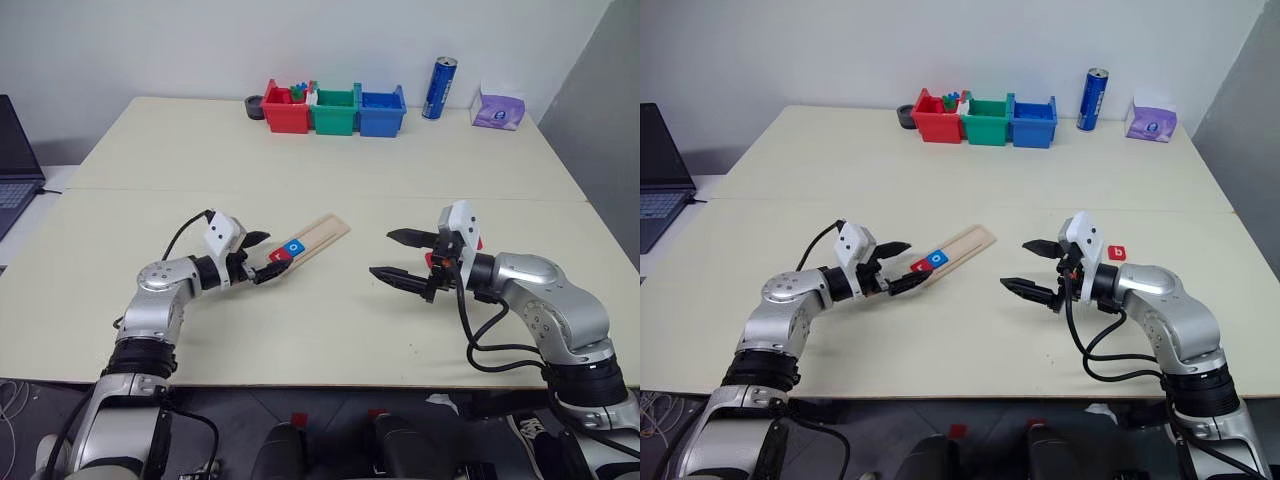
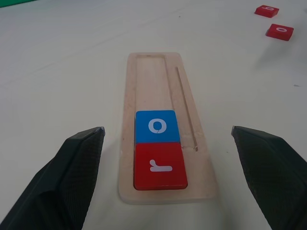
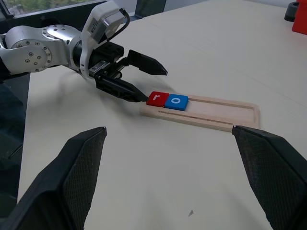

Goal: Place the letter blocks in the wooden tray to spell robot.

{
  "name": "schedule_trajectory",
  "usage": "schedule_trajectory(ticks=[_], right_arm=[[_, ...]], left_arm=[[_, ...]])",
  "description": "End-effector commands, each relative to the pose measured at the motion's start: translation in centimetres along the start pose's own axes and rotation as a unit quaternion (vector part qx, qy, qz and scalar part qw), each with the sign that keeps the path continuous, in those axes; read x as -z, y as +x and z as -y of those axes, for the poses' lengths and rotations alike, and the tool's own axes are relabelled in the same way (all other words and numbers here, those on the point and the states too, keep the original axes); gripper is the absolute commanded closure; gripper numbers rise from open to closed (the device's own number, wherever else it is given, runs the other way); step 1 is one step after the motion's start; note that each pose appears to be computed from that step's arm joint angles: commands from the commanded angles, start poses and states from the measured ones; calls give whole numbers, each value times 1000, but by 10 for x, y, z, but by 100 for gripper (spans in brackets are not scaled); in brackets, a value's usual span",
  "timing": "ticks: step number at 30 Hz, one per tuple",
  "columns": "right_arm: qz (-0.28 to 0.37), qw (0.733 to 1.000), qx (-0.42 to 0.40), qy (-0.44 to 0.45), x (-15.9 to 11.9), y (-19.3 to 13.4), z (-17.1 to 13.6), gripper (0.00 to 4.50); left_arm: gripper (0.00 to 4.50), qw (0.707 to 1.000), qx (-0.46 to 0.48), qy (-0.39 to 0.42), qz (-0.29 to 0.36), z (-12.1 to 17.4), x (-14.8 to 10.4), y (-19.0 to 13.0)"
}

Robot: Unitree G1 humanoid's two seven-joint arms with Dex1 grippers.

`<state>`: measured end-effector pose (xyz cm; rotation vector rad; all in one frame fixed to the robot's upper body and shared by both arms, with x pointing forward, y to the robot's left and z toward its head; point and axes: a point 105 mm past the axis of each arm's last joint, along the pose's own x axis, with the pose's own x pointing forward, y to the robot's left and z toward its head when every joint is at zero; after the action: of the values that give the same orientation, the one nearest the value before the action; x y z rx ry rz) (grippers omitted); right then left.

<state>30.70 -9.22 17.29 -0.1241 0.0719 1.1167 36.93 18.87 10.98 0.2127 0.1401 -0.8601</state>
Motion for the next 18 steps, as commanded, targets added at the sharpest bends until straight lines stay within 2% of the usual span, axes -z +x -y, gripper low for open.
schedule_trajectory(ticks=[1,18], right_arm=[[28,999,-2,-21,-20,-1,-2,4],[23,999,-5,-23,-17,0,-11,4]], left_arm=[[0,1000,14,20,4,0,-7,3],[0,999,22,24,-13,-1,14,14]])
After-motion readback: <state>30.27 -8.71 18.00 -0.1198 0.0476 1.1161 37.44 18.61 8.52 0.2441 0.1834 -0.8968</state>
